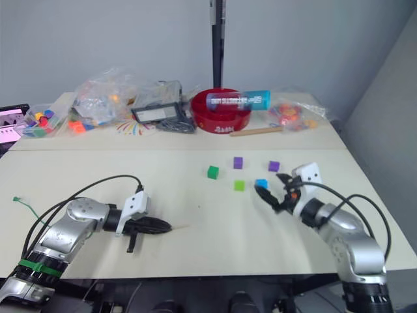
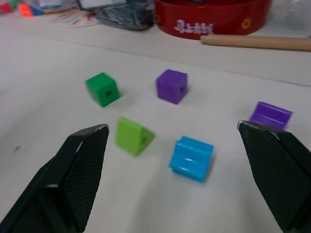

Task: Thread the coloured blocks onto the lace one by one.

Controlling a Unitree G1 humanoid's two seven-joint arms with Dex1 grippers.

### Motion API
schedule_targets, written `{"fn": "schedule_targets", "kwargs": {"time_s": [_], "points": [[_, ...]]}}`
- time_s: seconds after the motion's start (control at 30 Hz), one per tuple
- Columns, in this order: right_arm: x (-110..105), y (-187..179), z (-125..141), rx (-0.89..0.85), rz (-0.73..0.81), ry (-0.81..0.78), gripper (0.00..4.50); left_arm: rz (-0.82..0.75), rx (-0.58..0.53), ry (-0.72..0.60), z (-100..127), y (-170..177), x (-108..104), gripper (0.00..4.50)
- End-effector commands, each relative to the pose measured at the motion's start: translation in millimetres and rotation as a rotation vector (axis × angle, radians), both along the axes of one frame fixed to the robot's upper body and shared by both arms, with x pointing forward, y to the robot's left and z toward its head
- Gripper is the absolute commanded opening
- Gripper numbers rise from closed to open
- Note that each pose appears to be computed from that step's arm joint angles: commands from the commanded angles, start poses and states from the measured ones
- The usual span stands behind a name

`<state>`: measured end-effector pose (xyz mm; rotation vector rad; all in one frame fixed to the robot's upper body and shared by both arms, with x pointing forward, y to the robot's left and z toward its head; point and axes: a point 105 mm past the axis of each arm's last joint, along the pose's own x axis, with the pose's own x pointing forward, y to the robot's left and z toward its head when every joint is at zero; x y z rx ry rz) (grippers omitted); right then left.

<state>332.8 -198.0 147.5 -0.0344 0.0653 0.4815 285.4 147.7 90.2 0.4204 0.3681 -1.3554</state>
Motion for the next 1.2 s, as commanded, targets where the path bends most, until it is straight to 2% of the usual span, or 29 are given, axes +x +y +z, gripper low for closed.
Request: {"fn": "schedule_targets", "kwargs": {"time_s": [0.03,0.13,0.5,0.93,1.2], "points": [[20.3,-12.4,8.8,-0.024,-0.185,-0.058,4.5,-0.008,-0.031,-0.039,16.2,-2.4,-1.4,0.05],[37.9,-17.1,8.8,-0.015,-0.337,-0.054,4.5,-0.008,-0.036,-0.045,20.2,-3.4,-3.3,0.05],[71.2,-16.2,0.8,0.021,-0.509,0.005,4.5,-0.013,-0.032,-0.065,27.4,-4.0,-5.0,0.05],[73.4,-14.2,-1.8,0.016,-0.48,0.02,4.5,-0.004,-0.031,-0.071,26.8,-3.0,-8.8,0.05],[62.8,-19.3,4.1,0.027,-0.473,0.009,4.5,-0.003,-0.032,-0.062,25.7,-2.4,-12.2,0.05]]}}
